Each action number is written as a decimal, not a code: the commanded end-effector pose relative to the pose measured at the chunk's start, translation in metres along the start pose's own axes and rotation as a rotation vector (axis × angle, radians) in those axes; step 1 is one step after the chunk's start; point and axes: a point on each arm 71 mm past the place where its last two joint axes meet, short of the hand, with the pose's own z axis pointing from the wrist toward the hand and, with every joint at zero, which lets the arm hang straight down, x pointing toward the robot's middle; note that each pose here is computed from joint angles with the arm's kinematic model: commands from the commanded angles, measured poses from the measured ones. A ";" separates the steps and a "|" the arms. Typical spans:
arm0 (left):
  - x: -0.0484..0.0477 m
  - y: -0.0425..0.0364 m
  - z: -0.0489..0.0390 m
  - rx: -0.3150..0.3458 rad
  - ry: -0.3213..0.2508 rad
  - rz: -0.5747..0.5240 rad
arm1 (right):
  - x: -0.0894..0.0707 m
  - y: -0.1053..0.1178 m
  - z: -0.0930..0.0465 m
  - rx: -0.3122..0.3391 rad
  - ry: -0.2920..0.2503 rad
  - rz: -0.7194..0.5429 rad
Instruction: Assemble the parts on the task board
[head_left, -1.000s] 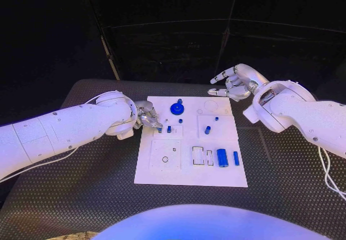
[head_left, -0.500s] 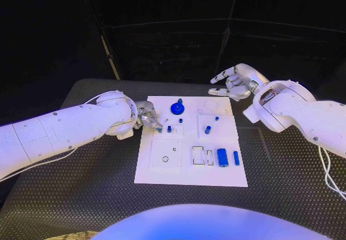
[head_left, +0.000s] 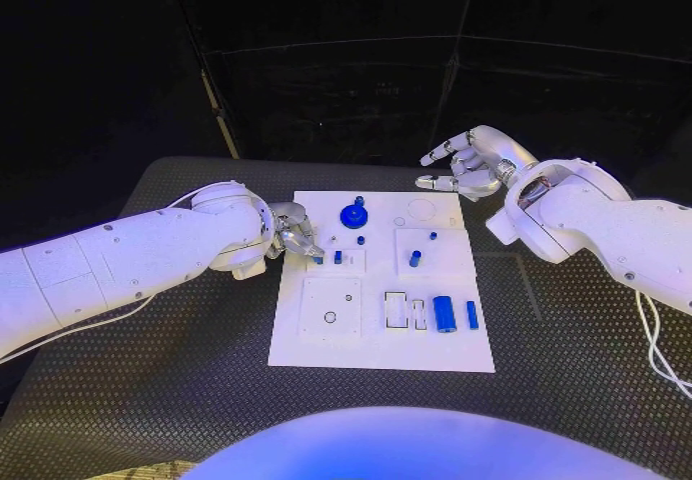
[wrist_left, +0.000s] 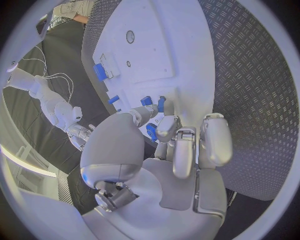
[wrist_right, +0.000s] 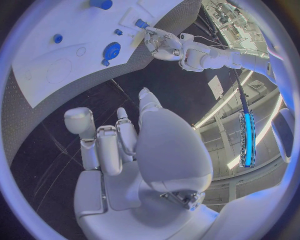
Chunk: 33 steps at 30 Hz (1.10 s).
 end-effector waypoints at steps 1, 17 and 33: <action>0.0020 -0.0011 -0.0007 0.000 0.025 -0.004 | 0.000 0.002 0.000 -0.012 0.003 -0.002; 0.0001 -0.0004 0.0021 -0.006 0.009 -0.015 | 0.000 0.002 0.001 -0.014 0.002 -0.002; 0.0036 -0.0037 0.0022 0.001 -0.003 0.014 | 0.001 0.002 0.001 -0.015 0.005 -0.002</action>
